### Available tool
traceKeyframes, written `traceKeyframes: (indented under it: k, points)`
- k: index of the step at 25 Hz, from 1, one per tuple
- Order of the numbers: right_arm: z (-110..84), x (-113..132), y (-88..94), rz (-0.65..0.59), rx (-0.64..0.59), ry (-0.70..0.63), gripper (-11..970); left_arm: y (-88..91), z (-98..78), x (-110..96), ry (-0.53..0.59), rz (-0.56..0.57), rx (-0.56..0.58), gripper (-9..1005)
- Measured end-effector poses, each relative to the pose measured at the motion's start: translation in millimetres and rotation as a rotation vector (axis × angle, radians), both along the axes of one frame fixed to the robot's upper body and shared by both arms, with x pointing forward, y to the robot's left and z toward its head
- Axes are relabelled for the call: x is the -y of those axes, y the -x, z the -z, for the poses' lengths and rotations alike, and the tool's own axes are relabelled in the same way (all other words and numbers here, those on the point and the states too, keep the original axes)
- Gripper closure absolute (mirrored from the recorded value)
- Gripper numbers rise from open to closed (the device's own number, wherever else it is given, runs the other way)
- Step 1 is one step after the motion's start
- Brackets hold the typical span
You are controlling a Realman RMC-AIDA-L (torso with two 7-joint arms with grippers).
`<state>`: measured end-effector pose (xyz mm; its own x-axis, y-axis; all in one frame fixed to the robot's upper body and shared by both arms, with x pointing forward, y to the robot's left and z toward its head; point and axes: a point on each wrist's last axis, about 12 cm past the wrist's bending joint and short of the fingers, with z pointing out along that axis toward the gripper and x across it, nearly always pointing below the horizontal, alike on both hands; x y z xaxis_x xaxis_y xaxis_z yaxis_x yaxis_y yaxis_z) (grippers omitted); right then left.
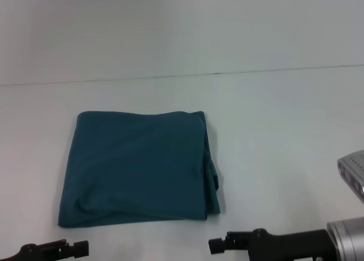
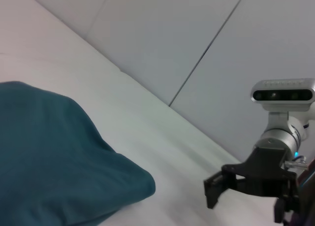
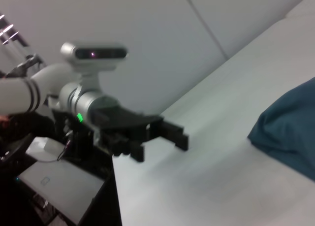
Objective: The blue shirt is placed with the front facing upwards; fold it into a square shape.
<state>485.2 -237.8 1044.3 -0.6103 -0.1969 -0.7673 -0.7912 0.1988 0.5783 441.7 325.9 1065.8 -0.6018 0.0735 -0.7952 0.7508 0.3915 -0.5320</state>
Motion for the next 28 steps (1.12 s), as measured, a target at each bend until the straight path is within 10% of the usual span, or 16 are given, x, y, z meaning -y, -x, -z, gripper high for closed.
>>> traceKeyframes:
  k: [28]
  points:
    - [3.0, 2.6, 4.8, 0.019, -0.067, -0.008, 14, -28.1, 0.1, 28.2, -0.071, 0.104, -0.091, 265]
